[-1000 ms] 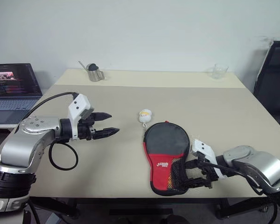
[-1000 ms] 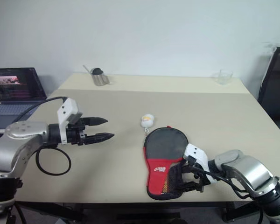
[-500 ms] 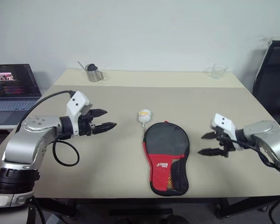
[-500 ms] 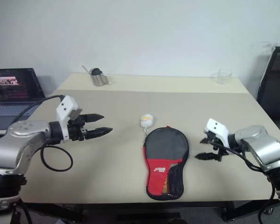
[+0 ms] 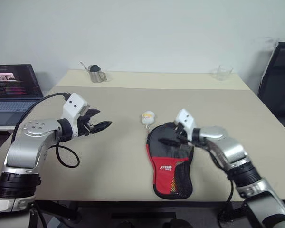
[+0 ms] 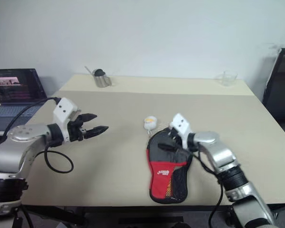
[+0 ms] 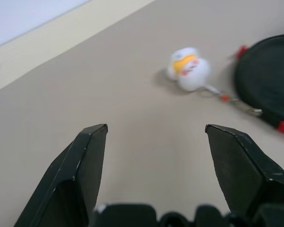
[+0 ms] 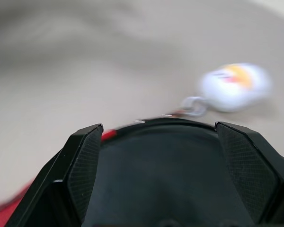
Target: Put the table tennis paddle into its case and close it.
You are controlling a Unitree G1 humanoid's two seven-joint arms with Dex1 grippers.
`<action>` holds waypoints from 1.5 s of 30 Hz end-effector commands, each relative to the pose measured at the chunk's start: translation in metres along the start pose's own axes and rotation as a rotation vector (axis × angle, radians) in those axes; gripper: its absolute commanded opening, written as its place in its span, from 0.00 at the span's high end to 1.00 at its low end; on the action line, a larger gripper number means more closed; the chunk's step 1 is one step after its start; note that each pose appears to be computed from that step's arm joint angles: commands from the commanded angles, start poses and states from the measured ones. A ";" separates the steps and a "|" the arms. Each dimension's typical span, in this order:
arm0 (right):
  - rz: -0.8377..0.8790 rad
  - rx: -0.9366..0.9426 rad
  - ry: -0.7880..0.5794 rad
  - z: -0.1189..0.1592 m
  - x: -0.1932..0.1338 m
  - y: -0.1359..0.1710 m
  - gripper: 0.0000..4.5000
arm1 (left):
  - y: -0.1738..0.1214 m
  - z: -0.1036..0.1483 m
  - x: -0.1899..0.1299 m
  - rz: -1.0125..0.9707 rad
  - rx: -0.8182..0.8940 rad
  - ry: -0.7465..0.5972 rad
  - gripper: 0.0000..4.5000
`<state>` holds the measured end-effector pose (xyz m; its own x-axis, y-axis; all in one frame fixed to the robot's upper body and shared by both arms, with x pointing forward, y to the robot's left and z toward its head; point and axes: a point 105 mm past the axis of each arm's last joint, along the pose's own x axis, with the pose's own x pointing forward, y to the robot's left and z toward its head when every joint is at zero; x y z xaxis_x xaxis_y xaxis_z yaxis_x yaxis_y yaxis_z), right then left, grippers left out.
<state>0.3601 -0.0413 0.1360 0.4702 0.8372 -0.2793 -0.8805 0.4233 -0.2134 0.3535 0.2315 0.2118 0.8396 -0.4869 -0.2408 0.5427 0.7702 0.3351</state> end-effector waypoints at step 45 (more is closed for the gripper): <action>0.035 0.204 0.143 -0.061 0.014 0.018 0.08 | -0.047 0.026 0.142 -0.060 -0.099 0.129 0.20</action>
<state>0.3626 -0.0423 0.0938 0.4645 0.8121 -0.3532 -0.8790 0.4712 -0.0726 0.4418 0.1216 0.1663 0.7715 -0.4795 -0.4182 0.5882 0.7881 0.1815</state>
